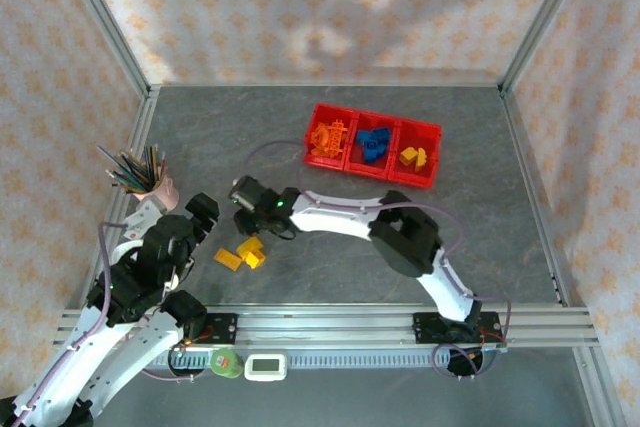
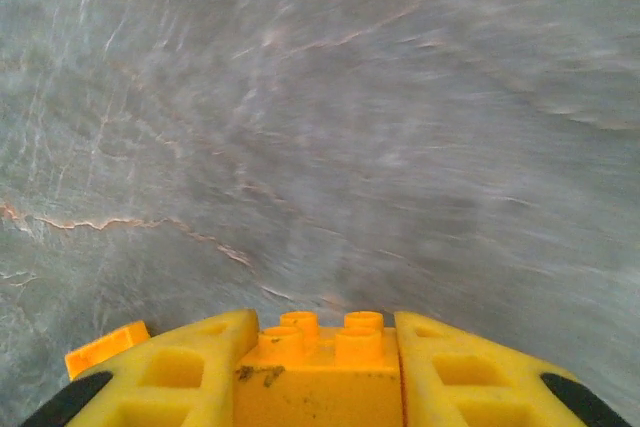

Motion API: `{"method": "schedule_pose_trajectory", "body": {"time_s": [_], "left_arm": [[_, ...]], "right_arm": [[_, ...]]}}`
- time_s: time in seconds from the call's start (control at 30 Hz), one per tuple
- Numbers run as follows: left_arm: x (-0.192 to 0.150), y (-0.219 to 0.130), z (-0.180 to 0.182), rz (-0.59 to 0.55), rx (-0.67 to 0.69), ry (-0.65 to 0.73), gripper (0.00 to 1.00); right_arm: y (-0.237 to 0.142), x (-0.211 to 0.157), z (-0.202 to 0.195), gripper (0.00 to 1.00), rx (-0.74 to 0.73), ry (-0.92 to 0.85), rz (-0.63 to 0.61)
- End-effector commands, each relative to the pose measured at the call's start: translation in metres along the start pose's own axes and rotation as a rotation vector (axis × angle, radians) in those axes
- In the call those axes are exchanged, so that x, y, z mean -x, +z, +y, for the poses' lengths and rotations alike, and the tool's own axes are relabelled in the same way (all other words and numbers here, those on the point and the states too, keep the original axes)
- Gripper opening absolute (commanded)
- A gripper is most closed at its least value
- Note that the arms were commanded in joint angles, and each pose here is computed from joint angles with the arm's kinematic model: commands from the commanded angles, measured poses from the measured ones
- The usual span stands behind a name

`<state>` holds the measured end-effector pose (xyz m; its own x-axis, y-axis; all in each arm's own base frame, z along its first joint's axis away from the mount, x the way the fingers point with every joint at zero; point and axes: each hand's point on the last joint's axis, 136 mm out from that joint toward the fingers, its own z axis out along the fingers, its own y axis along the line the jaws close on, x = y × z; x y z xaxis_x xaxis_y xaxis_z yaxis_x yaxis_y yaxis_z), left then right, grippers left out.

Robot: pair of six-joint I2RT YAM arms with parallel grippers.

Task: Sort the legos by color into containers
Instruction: Pick up the lego from the bottom-left of the table, then place the lego in the container.

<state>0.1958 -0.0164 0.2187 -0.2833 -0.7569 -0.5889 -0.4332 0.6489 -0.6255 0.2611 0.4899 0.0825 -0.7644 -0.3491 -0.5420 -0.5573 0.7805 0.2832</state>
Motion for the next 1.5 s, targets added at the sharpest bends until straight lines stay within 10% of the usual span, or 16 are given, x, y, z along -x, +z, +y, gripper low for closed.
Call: {"method": "schedule_pose_trajectory", "body": {"time_s": [0.0,0.5,0.77,1.13,1.47], "left_arm": [[0.002,0.001,-0.033,0.020,-0.099,0.031,0.99],[-0.070,0.048,-0.138,0.304,-0.415,0.239,0.99],[-0.096,0.071,-0.166,0.388,-0.469,0.294,0.99],[-0.098,0.078,-0.157,0.381,-0.436,0.310,0.99],[-0.076,0.071,-0.146,0.309,-0.391,0.280,0.99]], "right_arm": [[-0.051,0.033,-0.035,0.30,-0.049,0.121,-0.121],[-0.208,0.031,-0.315,0.31,-0.500,0.588,-0.374],[-0.215,0.026,-0.416,0.30,-0.676,0.685,-0.361],[-0.188,0.025,-0.450,0.48,-0.714,0.694,-0.303],[-0.204,0.040,-0.390,0.60,-0.584,0.610,-0.322]]}}
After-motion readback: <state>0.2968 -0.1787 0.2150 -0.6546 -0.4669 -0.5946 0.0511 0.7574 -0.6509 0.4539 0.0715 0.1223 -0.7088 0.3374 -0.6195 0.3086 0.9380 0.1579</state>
